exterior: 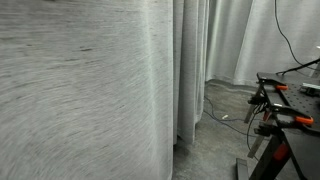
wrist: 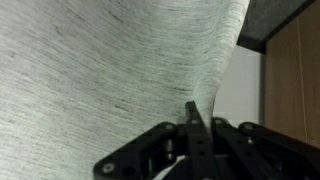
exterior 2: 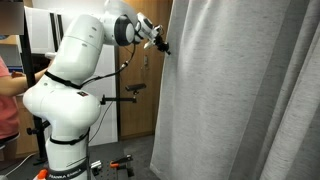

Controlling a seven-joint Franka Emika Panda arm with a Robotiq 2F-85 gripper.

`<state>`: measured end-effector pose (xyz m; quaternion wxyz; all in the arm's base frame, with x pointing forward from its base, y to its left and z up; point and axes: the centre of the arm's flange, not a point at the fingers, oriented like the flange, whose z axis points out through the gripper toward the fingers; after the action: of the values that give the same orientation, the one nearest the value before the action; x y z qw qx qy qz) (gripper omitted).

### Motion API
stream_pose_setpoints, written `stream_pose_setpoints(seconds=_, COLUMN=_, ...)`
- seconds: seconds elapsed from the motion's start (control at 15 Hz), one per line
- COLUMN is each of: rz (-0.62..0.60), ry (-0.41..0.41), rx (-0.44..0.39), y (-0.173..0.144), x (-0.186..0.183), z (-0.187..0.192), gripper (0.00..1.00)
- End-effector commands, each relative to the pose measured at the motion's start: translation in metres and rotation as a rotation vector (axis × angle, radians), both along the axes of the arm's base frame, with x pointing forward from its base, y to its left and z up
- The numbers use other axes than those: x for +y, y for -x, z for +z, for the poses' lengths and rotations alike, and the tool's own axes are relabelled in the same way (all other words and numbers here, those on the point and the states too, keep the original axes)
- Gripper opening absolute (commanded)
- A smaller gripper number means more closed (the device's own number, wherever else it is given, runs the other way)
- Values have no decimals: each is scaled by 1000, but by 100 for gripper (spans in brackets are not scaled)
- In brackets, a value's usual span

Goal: Slide the curtain to the left

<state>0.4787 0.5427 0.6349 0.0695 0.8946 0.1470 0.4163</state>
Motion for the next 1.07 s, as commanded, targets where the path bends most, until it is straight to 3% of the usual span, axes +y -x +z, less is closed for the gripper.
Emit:
stream_pose_setpoints(seconds=0.0, rz=81, ry=96, rx=150, y=-77, x=-72, z=-1, gripper=1)
stream_pose_setpoints(seconds=0.2, rz=83, ry=179, rx=200, y=-117, x=-118, z=-3, gripper=1)
stream_pose_setpoints(seconds=0.47, rz=52, ry=222, rx=188, y=-136, x=-148, z=-2, gripper=1)
stream_pose_setpoints(seconds=0.73, rz=-4, ry=141, rx=162, y=-136, x=-148, z=-5, gripper=1)
stream_pose_setpoints(seconds=0.8, rz=-24, ry=108, rx=155, y=-106, x=-196, z=-10, gripper=1)
stream_pose_setpoints(seconds=1.0, rz=-86, ry=8, rx=132, y=-98, x=-235, z=-8, gripper=1)
